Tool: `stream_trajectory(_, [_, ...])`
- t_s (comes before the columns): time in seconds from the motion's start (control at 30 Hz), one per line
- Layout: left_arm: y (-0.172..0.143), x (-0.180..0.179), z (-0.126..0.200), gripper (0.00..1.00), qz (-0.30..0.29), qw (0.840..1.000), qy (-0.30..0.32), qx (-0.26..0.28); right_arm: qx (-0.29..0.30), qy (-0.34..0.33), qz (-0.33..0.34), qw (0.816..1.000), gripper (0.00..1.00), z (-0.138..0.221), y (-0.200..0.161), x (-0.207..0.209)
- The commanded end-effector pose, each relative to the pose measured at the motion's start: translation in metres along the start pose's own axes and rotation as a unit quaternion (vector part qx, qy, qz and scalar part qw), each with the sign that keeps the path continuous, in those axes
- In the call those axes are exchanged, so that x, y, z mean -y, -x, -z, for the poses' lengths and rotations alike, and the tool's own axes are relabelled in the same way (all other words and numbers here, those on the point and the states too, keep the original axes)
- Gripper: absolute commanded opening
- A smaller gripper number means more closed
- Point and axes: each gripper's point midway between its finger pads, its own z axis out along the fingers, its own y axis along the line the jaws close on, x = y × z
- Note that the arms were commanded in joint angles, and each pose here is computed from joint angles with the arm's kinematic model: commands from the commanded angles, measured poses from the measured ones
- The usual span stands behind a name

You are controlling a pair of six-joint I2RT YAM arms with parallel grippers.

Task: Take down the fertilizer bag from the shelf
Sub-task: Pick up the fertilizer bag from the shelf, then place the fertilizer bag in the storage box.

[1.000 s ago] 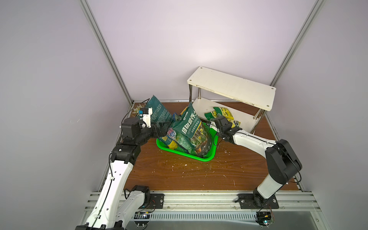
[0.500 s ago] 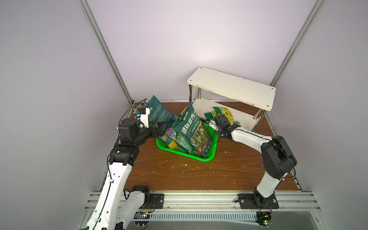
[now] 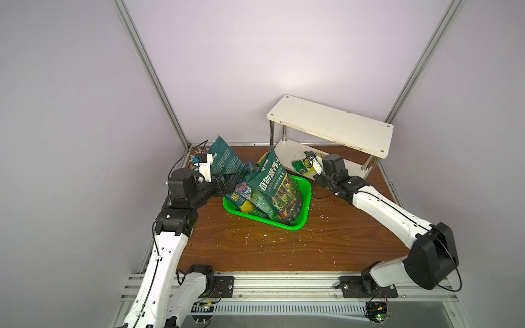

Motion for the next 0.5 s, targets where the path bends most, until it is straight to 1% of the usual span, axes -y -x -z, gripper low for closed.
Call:
stream_trajectory(0.0, [0.004,0.001,0.003,0.99,-0.001,1.0,-0.006,0.01,0.08,-0.029,-0.118,0.989,0.0,0.037,0.038,0.034])
stream_trajectory(0.07, [0.004,0.0,0.003,1.0,0.001,1.0,-0.005,0.01,0.1,-0.011,-0.14,0.985,0.0,0.05,0.046,0.034])
stream_trajectory(0.13, [0.003,-0.001,0.002,1.0,0.001,1.0,-0.004,0.01,0.133,0.028,-0.143,0.98,0.0,0.065,0.058,0.022])
stream_trajectory(0.17, [0.004,-0.001,0.002,0.99,0.002,1.0,-0.004,0.01,0.145,0.038,-0.144,0.978,0.0,0.072,0.062,0.017])
stream_trajectory(0.4, [0.003,-0.001,0.003,1.0,0.003,1.0,-0.006,0.01,0.215,0.066,-0.173,0.959,0.0,0.121,0.1,-0.009])
stream_trajectory(0.47, [0.004,-0.001,0.003,1.0,0.003,1.0,-0.006,0.011,0.227,0.075,-0.188,0.953,0.0,0.128,0.108,-0.014])
